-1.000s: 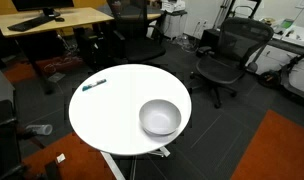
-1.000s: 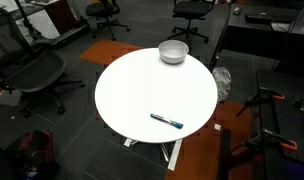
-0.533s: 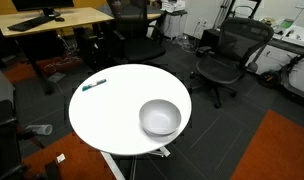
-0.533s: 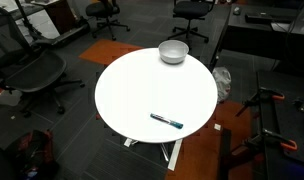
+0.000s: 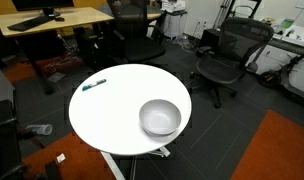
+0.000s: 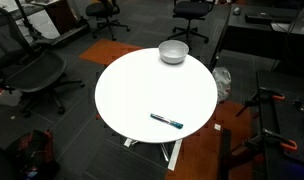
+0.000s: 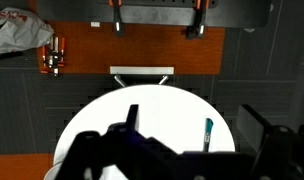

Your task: Put the marker into the bowl.

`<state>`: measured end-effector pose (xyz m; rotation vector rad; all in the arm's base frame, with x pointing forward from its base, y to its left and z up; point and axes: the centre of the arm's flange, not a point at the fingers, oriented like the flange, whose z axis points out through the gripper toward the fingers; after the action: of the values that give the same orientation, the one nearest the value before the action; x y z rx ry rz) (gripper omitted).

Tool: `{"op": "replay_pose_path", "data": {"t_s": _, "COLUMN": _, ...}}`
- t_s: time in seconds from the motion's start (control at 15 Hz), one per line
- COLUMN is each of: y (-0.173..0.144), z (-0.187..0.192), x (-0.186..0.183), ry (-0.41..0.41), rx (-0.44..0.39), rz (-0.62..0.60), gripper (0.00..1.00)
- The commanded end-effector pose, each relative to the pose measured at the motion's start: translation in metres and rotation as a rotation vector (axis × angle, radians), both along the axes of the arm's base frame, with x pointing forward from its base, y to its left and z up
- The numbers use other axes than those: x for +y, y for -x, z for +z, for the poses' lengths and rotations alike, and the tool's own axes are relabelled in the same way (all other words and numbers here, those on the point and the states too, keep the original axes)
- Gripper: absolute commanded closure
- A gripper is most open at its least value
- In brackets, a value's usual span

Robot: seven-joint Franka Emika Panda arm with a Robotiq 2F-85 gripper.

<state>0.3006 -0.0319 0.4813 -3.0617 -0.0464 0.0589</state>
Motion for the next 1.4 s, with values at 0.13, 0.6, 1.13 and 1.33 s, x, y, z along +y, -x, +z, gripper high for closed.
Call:
{"op": "replay_pose_path", "data": {"t_s": 0.13, "y": -0.023, "z": -0.04, "x": 0.07, "ry": 0.018, "rx": -0.012, "rz": -0.021, "gripper": 0.0}}
{"op": "replay_pose_path", "data": {"t_s": 0.6, "y": -0.055, "z": -0.107, "x": 0.136, "ry": 0.064, "rx": -0.022, "rz": -0.035, "gripper": 0.0}}
{"op": "replay_pose_path", "data": {"t_s": 1.13, "y": -0.098, "z": -0.177, "x": 0.172, "ry": 0.062, "rx": -0.077, "rz": -0.014, "gripper": 0.0}}
{"op": "replay_pose_path", "data": {"t_s": 1.33, "y": -0.116, "z": -0.199, "x": 0.18, "ry": 0.056, "rx": -0.096, "rz": 0.0, "gripper": 0.0}}
